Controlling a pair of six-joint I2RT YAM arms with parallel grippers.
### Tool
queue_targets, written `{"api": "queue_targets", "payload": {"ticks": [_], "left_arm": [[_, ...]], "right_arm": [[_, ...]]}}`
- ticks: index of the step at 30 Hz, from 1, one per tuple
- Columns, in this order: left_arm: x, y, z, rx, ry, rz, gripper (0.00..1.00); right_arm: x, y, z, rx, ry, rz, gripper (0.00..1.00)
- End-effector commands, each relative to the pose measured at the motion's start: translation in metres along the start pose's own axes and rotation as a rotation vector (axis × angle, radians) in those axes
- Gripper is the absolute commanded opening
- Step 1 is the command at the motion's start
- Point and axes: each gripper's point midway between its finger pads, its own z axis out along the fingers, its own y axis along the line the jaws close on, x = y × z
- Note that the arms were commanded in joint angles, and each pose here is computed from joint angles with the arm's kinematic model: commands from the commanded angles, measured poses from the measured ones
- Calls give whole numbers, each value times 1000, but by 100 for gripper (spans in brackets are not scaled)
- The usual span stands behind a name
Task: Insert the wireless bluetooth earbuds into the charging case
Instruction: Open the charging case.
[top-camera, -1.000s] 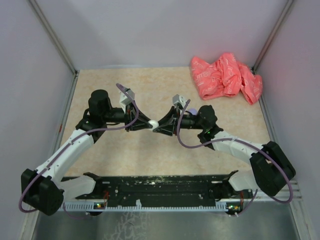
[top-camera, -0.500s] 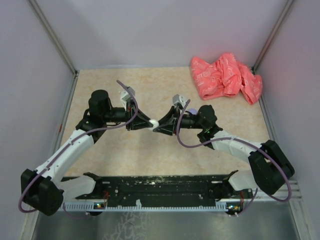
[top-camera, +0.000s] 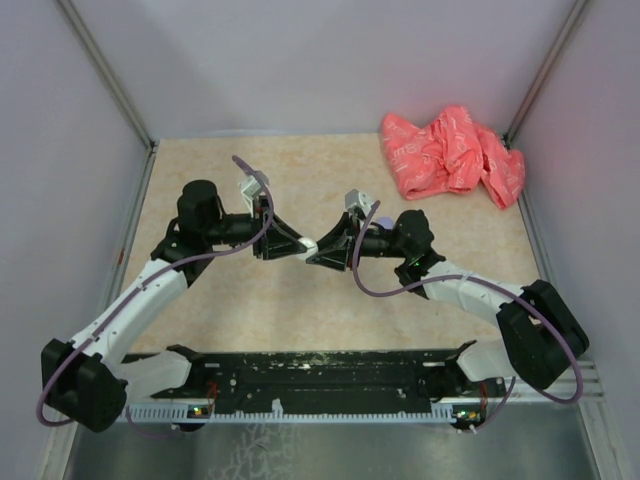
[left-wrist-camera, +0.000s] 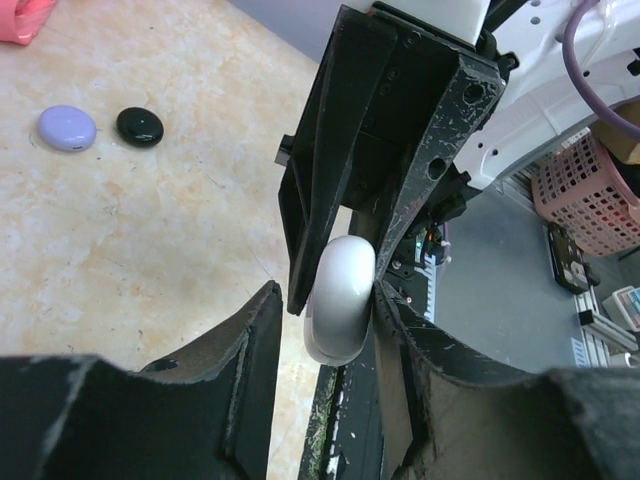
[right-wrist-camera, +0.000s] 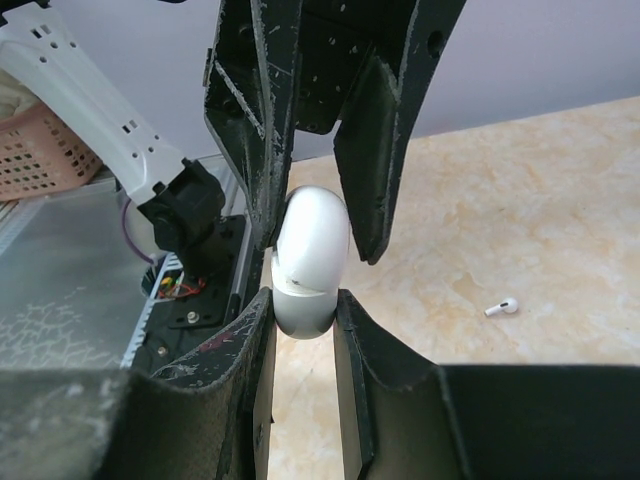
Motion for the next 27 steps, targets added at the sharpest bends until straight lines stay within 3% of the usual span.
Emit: {"api": "queue_targets", "payload": {"ticks": [1,17,27], "left_arm": [[-22,16,-5,-107,-67,10,47],[-32,21,-20,-184,-98,9,70],[-24,67,-61,-599,-99,-21,77]], "right_arm": [[-31,30,4,-134,-54,-144,0],[-22,18,3,-74,-38,-138,0],[9,-30,-19,246,33,-187,0]]}}
